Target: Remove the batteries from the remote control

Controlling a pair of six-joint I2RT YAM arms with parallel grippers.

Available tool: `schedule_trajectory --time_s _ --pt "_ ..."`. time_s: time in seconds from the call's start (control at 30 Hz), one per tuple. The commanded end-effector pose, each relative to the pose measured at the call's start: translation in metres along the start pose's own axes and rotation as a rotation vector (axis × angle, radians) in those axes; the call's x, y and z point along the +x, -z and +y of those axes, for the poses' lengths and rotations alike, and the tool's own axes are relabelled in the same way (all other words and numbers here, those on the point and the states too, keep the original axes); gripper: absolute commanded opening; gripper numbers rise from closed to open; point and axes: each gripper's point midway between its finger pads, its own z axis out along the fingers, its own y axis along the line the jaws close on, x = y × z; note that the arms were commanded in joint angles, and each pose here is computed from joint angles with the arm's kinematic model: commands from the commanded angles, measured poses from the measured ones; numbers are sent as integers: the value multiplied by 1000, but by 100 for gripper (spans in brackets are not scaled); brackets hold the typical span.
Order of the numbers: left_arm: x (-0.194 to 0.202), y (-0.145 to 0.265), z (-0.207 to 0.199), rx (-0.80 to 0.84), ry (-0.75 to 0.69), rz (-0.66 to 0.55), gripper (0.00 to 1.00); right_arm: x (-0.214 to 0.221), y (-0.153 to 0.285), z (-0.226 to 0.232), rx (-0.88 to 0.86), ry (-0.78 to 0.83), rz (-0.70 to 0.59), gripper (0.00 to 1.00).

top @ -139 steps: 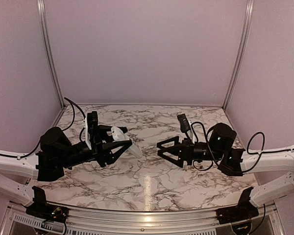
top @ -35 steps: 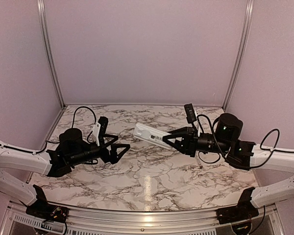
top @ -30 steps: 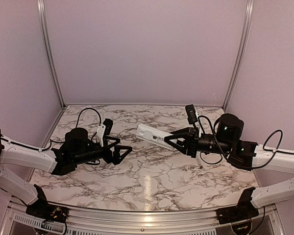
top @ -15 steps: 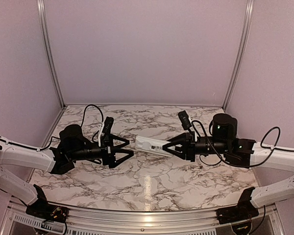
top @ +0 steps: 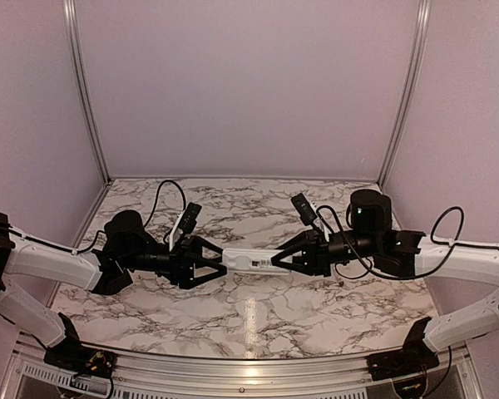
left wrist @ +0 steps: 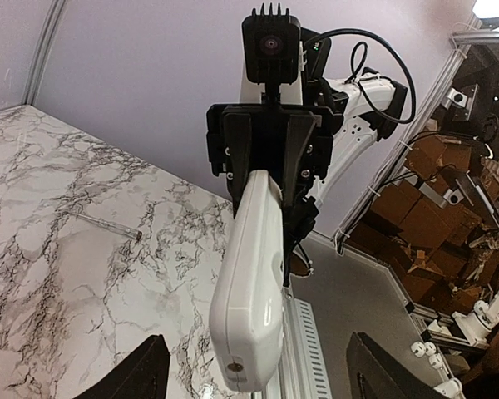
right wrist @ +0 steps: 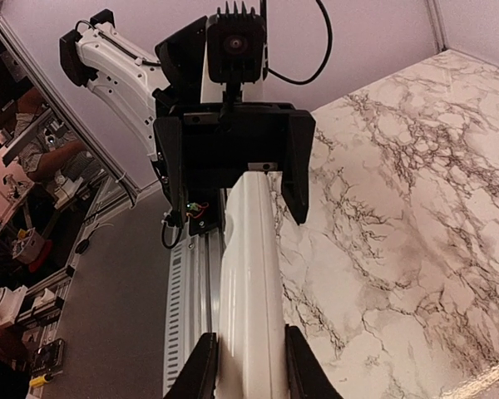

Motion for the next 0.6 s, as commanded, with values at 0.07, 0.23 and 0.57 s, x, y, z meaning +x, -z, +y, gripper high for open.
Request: schedule_trajectory --time_s 0.07,0.23,0.57 --pt "-7 -5 -5 44 -6 -3 70 -16 -4 10 -78 29 -23 0" --pt "-4 -9 -4 72 22 7 59 -20 -6 12 -102 31 -26 0" --pt "2 -18 -8 108 39 22 52 -20 -10 10 -107 17 -20 0"
